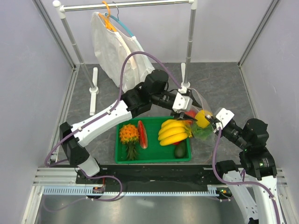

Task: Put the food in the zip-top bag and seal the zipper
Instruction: Zip the zipper food storage bag at the center of the board.

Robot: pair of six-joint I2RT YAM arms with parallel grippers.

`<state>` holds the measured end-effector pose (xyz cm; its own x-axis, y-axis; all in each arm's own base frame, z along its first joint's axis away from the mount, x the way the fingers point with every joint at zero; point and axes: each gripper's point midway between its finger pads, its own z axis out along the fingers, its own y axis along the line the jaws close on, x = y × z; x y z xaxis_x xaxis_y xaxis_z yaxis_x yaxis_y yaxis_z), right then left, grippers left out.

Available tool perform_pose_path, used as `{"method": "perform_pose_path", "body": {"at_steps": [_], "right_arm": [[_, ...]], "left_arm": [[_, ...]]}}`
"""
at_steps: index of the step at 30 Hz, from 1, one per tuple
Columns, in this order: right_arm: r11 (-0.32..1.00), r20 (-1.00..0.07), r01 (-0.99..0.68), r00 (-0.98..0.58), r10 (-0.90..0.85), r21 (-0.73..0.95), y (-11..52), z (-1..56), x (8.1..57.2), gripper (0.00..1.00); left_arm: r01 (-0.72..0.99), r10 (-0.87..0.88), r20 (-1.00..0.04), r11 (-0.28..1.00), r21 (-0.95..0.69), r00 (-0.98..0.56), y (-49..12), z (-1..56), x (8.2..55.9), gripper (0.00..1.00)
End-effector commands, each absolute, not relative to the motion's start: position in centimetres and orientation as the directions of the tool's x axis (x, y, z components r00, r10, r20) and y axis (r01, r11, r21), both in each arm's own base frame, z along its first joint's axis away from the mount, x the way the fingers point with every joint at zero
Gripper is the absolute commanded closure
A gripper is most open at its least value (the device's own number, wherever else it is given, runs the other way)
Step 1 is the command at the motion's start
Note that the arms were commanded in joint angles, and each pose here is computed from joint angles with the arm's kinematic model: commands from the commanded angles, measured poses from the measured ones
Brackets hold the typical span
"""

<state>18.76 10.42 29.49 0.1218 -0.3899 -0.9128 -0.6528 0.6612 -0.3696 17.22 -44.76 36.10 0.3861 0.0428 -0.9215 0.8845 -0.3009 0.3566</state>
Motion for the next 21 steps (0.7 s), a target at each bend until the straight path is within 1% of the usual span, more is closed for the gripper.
{"method": "perform_pose_path", "body": {"at_steps": [1,3,7,21], "right_arm": [[0.633,-0.902,-0.658,0.181,-0.393,-0.408,10.8,30.8,18.1,1.00],[0.631,-0.901,-0.658,0.187,-0.392,-0.411,10.8,30.9,17.8,1.00],[0.623,-0.897,-0.662,0.188,-0.400,-0.417,10.7,30.7,17.4,1.00],[0.589,-0.889,-0.683,0.210,-0.408,-0.432,11.0,30.5,16.2,1.00]], "left_arm": [[0.741,-0.051,-0.813,-0.382,0.553,0.580,-46.6,35.6,15.4,0.41],[0.704,-0.070,-0.781,-0.390,0.594,0.621,-47.4,35.3,14.7,0.42],[0.702,-0.067,-0.781,-0.396,0.591,0.620,-48.3,34.9,14.4,0.45],[0.675,-0.070,-0.747,-0.379,0.632,0.661,-49.5,34.6,14.1,0.47]]}}
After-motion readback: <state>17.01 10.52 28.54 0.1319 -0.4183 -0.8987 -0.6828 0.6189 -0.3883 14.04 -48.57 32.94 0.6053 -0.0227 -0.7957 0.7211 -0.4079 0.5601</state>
